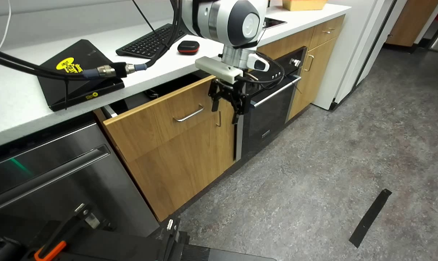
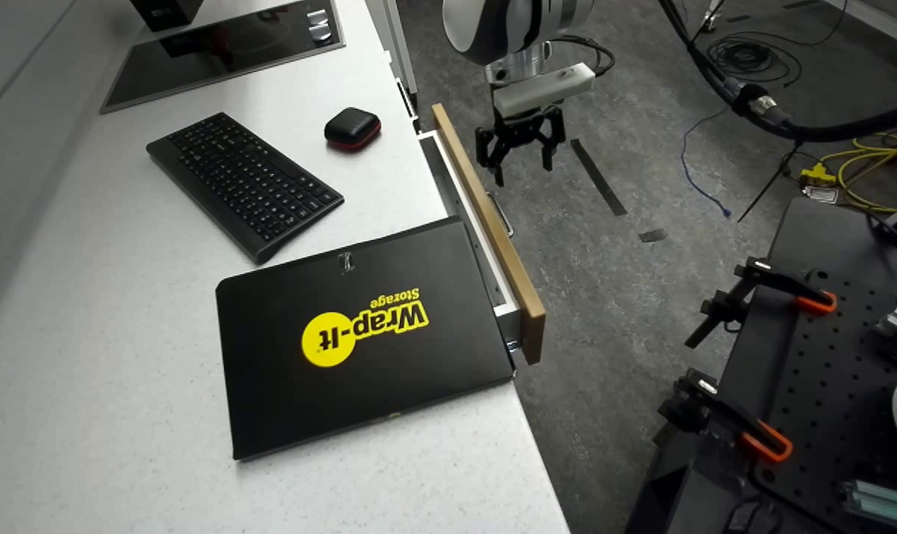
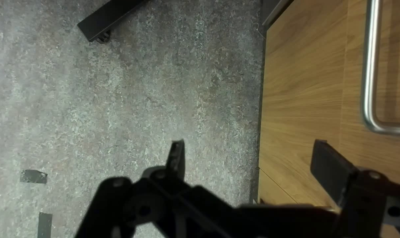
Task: Close the kitchen drawer
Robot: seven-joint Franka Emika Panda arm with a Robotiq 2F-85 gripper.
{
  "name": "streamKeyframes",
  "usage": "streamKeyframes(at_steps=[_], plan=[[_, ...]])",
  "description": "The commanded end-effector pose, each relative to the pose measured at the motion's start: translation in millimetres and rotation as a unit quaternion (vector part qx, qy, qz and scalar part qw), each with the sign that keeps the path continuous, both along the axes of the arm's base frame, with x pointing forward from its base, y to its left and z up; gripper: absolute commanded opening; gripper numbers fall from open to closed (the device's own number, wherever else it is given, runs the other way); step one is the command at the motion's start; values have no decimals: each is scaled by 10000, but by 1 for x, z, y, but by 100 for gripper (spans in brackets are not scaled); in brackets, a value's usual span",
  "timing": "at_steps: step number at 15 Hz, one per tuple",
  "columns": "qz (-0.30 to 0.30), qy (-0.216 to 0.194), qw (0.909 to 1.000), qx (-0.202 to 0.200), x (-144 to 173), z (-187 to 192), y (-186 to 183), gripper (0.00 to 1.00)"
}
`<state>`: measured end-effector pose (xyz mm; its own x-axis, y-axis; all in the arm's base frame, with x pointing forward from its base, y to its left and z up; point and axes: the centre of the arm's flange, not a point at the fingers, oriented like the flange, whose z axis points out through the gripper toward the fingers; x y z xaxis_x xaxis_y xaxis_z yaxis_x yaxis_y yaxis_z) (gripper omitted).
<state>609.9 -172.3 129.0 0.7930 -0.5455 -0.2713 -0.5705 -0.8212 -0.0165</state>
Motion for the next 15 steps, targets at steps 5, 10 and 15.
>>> streamKeyframes(at_steps=[5, 10, 15], plan=[[82, -372, 9973, 621, 67, -32, 56, 100], [691, -570, 9940, 622, 77, -20, 115, 100], [570, -354, 9968, 432, 57, -27, 77, 100]])
